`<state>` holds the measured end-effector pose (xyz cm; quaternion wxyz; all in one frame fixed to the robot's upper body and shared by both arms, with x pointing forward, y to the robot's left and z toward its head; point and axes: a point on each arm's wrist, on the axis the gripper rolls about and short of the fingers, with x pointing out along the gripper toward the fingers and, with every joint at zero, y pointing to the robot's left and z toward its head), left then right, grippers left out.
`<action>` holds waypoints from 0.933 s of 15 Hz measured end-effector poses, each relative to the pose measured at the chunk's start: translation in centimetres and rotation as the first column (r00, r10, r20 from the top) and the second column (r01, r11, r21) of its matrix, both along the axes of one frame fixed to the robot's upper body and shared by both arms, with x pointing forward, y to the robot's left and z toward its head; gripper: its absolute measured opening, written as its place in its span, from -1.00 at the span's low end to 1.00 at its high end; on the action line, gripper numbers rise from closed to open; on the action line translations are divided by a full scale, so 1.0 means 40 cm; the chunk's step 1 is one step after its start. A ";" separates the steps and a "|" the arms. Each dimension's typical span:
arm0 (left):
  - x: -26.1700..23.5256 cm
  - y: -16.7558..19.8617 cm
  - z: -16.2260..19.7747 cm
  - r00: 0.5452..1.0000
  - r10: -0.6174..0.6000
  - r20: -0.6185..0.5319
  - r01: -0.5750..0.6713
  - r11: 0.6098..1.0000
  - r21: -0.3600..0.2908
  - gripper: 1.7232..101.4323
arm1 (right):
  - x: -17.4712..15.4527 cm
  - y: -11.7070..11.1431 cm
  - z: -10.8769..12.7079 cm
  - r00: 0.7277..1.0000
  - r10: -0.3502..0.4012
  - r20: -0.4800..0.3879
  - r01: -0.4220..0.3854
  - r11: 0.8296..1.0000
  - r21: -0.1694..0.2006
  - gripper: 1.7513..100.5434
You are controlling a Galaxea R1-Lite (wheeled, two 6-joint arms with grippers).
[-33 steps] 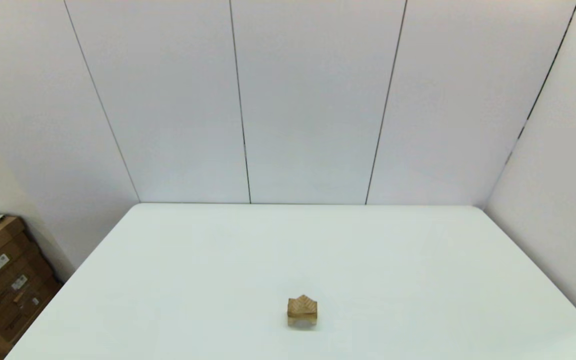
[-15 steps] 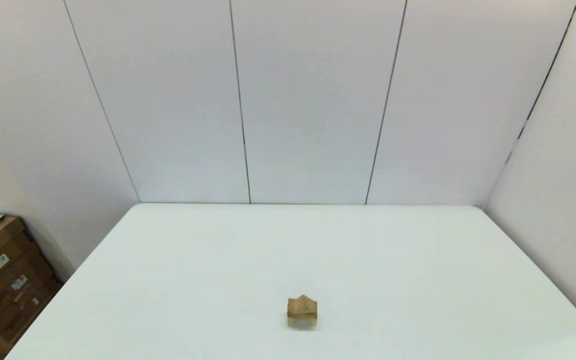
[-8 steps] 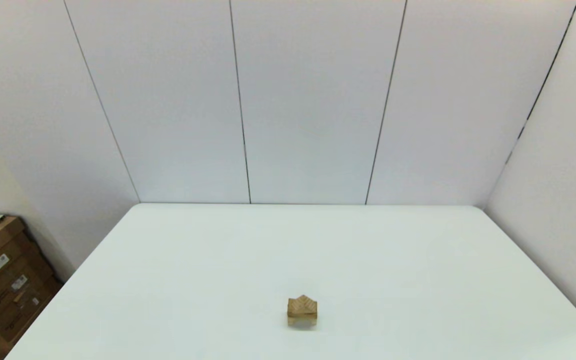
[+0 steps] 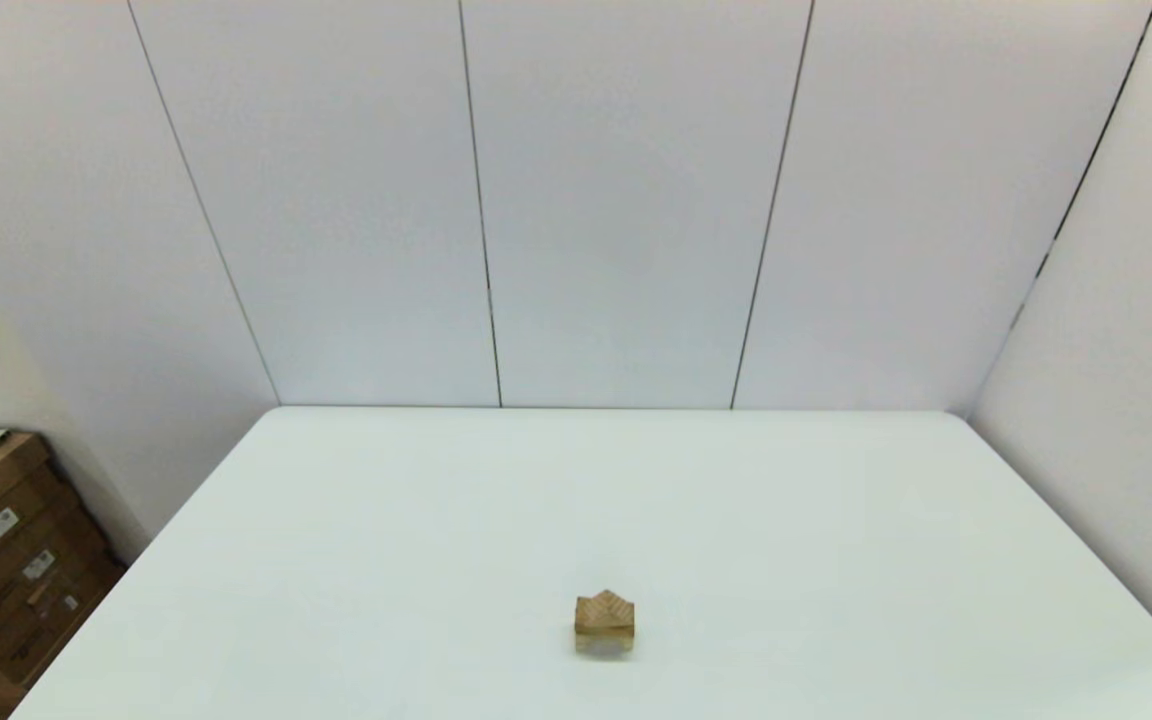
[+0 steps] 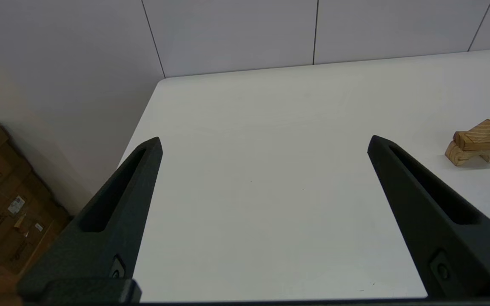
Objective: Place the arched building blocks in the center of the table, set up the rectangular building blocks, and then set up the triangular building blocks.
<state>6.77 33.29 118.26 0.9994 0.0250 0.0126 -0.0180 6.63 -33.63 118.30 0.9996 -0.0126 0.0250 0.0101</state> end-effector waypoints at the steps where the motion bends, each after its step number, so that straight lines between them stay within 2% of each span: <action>1: 0.000 0.000 0.000 1.000 0.000 0.000 0.000 1.000 0.000 0.93 | 0.000 0.000 0.000 1.000 0.001 0.000 -0.001 1.000 0.000 0.95; 5: 0.000 0.000 0.000 1.000 0.000 0.000 0.000 1.000 0.000 0.93 | 0.000 0.000 0.000 1.000 -0.004 -0.001 0.004 1.000 0.010 0.95; 14: 0.000 0.000 0.000 1.000 0.000 0.000 0.000 1.000 0.000 0.93 | 0.000 0.000 0.000 1.000 -0.003 0.000 0.003 1.000 -0.002 0.95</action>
